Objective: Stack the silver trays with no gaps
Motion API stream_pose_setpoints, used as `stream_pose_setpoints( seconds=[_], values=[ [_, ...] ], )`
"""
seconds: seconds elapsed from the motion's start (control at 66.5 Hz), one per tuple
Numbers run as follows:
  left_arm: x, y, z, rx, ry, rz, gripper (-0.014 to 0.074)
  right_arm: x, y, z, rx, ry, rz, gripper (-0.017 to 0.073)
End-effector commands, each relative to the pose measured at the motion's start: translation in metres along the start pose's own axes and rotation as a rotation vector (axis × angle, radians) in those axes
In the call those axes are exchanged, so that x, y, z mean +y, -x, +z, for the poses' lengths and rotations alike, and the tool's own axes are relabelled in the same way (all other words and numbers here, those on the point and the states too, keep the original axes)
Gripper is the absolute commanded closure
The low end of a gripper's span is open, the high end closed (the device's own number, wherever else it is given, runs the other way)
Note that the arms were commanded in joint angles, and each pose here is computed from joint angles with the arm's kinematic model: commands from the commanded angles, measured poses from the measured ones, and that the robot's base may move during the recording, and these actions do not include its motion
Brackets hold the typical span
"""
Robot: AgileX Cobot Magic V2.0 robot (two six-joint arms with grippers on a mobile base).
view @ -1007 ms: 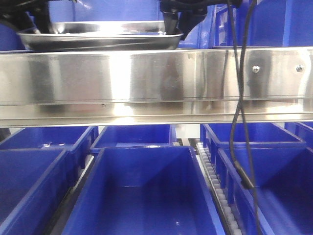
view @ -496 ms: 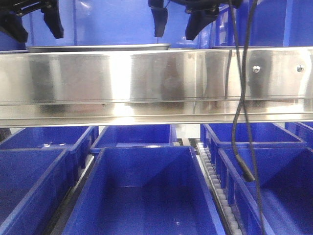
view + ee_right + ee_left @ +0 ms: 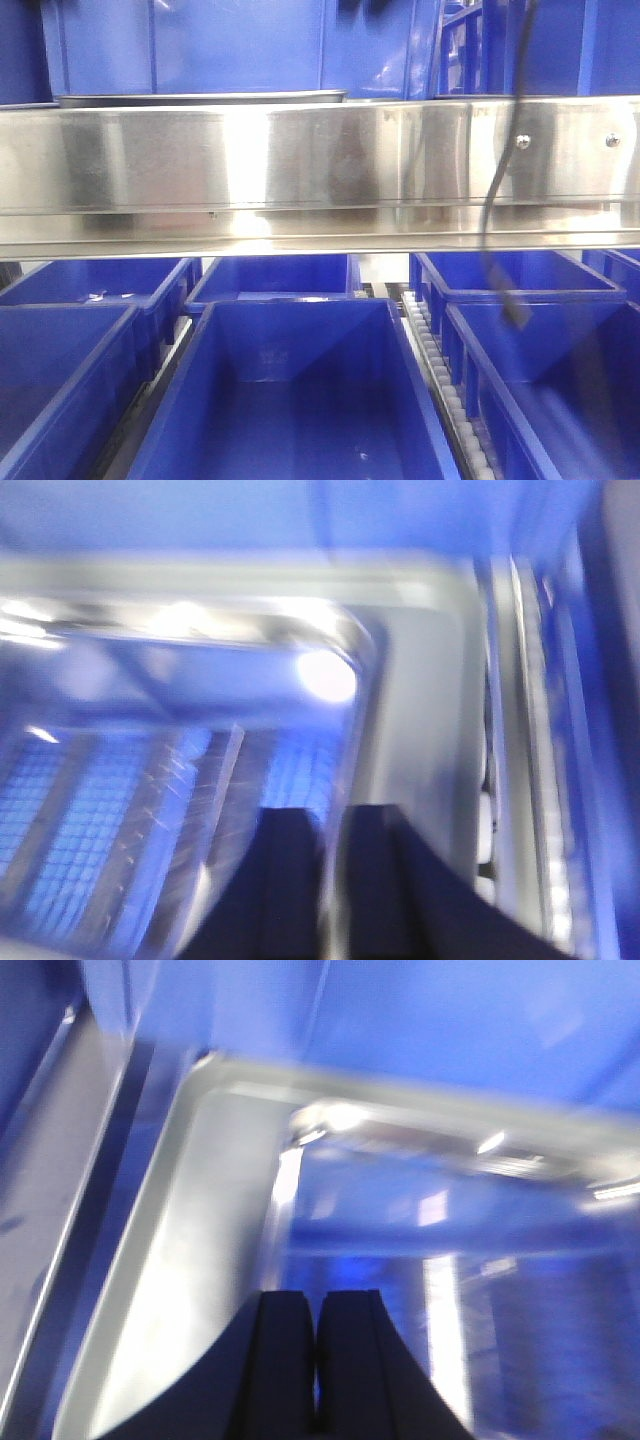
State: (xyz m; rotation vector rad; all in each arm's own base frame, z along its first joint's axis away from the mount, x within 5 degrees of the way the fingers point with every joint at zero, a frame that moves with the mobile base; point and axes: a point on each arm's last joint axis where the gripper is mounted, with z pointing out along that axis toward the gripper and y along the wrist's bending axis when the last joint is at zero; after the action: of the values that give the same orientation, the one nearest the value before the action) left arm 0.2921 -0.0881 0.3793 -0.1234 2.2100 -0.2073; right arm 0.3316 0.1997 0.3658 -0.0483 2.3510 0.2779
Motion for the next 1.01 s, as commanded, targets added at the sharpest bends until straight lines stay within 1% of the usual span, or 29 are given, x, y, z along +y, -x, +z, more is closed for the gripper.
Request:
stream_pose_setpoints(
  seconds=[0.0,0.06,0.09,0.165,0.271,0.361,0.421,0.556,0.601,0.631,0.706,0.752,0.797,0.917,0.992],
  values=[
    [0.002,0.002,-0.028,-0.052,-0.052,-0.025,0.0597,0.001,0.005,-0.025,-0.037,0.015,-0.077,0.0577],
    [0.003,-0.001,-0.038,-0.109,-0.089,-0.027,0.0597,0.003,0.003,-0.034,-0.056,0.034,-0.117,0.0577],
    [0.004,-0.003,-0.043,-0.134,-0.104,-0.028,0.0597,0.004,0.003,-0.039,-0.086,0.058,-0.128,0.0577],
    [0.009,-0.013,-0.053,-0.194,-0.144,-0.027,0.0597,0.006,0.000,-0.049,-0.157,0.116,-0.134,0.0577],
    [0.017,-0.037,-0.063,-0.262,-0.197,-0.022,0.0597,0.005,-0.010,-0.067,-0.270,0.216,-0.147,0.0577],
    [0.024,-0.058,-0.073,-0.336,-0.250,-0.018,0.0597,-0.002,-0.025,-0.080,-0.345,0.277,-0.168,0.0577],
    [0.029,-0.072,-0.080,-0.393,-0.289,-0.013,0.0597,-0.009,-0.037,-0.089,-0.383,0.299,-0.199,0.0577],
    [0.039,-0.102,-0.093,-0.519,-0.349,0.067,0.0597,-0.029,-0.069,-0.107,-0.437,0.330,-0.253,0.0577],
    [0.043,-0.112,-0.096,-0.540,-0.355,0.095,0.0597,-0.036,-0.079,-0.114,-0.467,0.342,-0.282,0.0577],
    [0.045,-0.117,-0.099,-0.549,-0.354,0.105,0.0597,-0.041,-0.087,-0.119,-0.490,0.350,-0.300,0.0577],
    [0.052,-0.129,-0.108,-0.565,-0.342,0.131,0.0597,-0.051,-0.103,-0.128,-0.521,0.364,-0.314,0.0577],
    [0.056,-0.135,-0.117,-0.600,-0.345,0.142,0.0598,-0.059,-0.113,-0.137,-0.544,0.371,-0.314,0.0577],
    [0.060,-0.140,-0.124,-0.628,-0.349,0.145,0.0598,-0.067,-0.124,-0.142,-0.549,0.372,-0.314,0.0577],
    [0.068,-0.150,-0.144,-0.702,-0.358,0.134,0.0598,-0.085,-0.149,-0.159,-0.594,0.384,-0.305,0.0577],
    [0.072,-0.154,-0.154,-0.732,-0.355,0.126,0.0598,-0.094,-0.157,-0.175,-0.648,0.398,-0.293,0.0577]
  ],
)
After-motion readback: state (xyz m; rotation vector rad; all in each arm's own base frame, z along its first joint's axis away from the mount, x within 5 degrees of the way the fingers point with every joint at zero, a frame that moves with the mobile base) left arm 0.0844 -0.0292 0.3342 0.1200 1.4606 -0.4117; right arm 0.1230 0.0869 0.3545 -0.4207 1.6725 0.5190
